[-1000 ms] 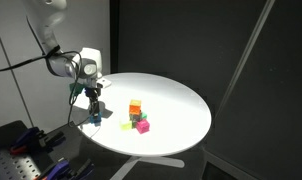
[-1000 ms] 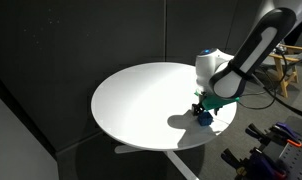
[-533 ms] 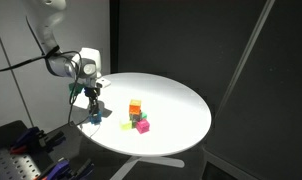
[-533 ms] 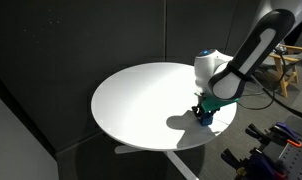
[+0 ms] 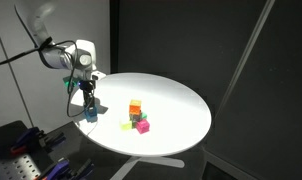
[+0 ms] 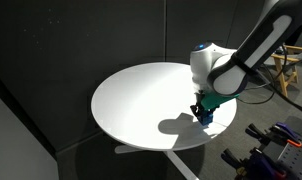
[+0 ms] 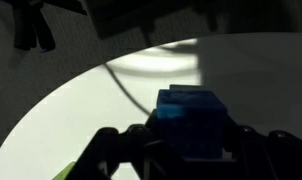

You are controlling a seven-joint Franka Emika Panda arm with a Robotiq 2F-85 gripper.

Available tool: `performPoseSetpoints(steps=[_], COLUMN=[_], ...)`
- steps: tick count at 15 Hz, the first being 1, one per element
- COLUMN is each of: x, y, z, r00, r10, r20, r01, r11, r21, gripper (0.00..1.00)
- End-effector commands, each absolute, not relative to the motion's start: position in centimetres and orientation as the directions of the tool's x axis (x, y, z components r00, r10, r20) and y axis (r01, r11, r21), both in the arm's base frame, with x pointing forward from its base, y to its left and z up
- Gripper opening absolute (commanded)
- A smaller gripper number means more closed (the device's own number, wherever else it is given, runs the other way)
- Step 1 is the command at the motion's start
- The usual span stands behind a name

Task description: Put the blue block on the orange block

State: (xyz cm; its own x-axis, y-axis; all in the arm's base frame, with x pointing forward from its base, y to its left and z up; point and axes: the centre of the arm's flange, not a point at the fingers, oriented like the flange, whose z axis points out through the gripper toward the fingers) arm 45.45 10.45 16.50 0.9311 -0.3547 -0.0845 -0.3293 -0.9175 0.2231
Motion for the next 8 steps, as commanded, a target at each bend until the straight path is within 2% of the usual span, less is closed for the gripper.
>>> performPoseSetpoints(steps=[1, 8], x=[44.6, 45.1], y=[10.9, 11.5], z=[21.2, 27.3], r00=[0.952, 0.978], r10=[-0.296, -0.200], r20=[-0.078, -0.059], r01=[-0.272, -0.186], r11=[-0.935, -0.965], r21=[0.228, 0.187], gripper=[0.31, 0.31])
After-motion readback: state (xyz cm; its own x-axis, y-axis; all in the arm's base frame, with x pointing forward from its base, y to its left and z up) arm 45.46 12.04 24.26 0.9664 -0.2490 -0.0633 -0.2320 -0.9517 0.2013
